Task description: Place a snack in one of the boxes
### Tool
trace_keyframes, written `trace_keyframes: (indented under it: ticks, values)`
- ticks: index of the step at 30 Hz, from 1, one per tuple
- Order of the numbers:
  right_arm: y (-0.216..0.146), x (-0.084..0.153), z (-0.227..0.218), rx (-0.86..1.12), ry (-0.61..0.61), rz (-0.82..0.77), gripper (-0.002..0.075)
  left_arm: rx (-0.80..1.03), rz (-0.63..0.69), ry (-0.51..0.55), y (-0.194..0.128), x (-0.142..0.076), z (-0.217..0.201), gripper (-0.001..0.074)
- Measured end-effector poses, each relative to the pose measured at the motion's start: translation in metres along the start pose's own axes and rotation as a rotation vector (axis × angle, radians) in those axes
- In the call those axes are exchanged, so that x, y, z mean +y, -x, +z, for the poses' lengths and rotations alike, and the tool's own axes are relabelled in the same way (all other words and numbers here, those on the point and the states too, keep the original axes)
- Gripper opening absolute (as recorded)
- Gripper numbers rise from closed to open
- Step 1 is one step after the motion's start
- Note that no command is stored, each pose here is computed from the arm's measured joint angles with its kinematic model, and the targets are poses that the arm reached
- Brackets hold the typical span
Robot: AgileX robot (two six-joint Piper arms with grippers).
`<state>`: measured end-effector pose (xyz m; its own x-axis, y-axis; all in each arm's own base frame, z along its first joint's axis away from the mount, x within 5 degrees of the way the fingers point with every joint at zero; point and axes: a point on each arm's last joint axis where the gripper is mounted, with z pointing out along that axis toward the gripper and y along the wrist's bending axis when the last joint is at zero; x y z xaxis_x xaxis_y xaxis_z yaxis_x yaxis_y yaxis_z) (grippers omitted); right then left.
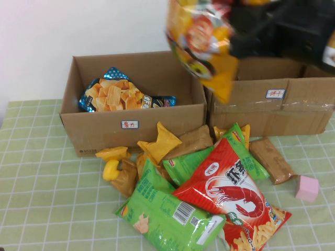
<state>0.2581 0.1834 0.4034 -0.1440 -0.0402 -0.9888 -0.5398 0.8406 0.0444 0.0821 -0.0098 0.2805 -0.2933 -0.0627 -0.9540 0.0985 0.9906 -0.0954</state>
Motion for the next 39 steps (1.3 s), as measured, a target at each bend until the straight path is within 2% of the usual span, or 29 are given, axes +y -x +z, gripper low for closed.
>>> trace_keyframes:
  ticks: [9,12,16,19,22,24,27,30,32,35,36,39]
  values:
    - [-0.008,0.012,0.11,-0.048,0.079,0.095,0.0009,0.0,0.0,0.0,0.0,0.0,0.0,-0.0001]
    - [-0.022,0.012,0.147,-0.012,0.06,0.117,0.0009,0.001,0.0,0.0,0.0,0.0,0.0,-0.0001]
    - [-0.044,0.007,0.183,0.091,-0.024,0.179,0.0023,0.004,0.0,0.002,0.0,0.0,0.0,-0.0001]
    - [-0.05,0.003,0.196,0.142,-0.081,0.198,0.0125,0.005,0.0,0.003,0.0,0.0,0.0,-0.0001]
    - [-0.049,-0.001,0.198,0.189,-0.14,0.207,0.0316,0.01,0.0,0.005,-0.001,0.0,0.0,-0.0001]
    - [-0.047,-0.004,0.196,0.218,-0.175,0.21,0.0416,0.016,0.0,0.008,-0.001,0.001,0.0,-0.0001]
    - [-0.042,-0.007,0.19,0.256,-0.216,0.21,0.0465,0.028,0.0,0.014,-0.003,0.001,0.0,-0.0001]
    - [-0.031,-0.01,0.176,0.29,-0.255,0.206,0.0427,0.045,0.0,0.022,-0.004,0.002,0.0,-0.0001]
    - [-0.017,-0.011,0.161,0.304,-0.275,0.189,0.0321,0.054,0.0,0.027,-0.005,0.002,0.0,-0.0001]
    - [0.013,-0.014,0.131,0.3,-0.3,0.17,0.0115,0.063,0.0,0.031,-0.006,0.003,0.0,-0.0001]
    - [0.021,-0.014,0.121,0.303,-0.311,0.167,0.0075,0.065,0.0,0.032,-0.006,0.003,0.0,-0.0001]
    - [0.039,-0.016,0.094,0.298,-0.326,0.157,0.0021,0.068,0.0,0.034,-0.006,0.003,0.0,-0.0001]
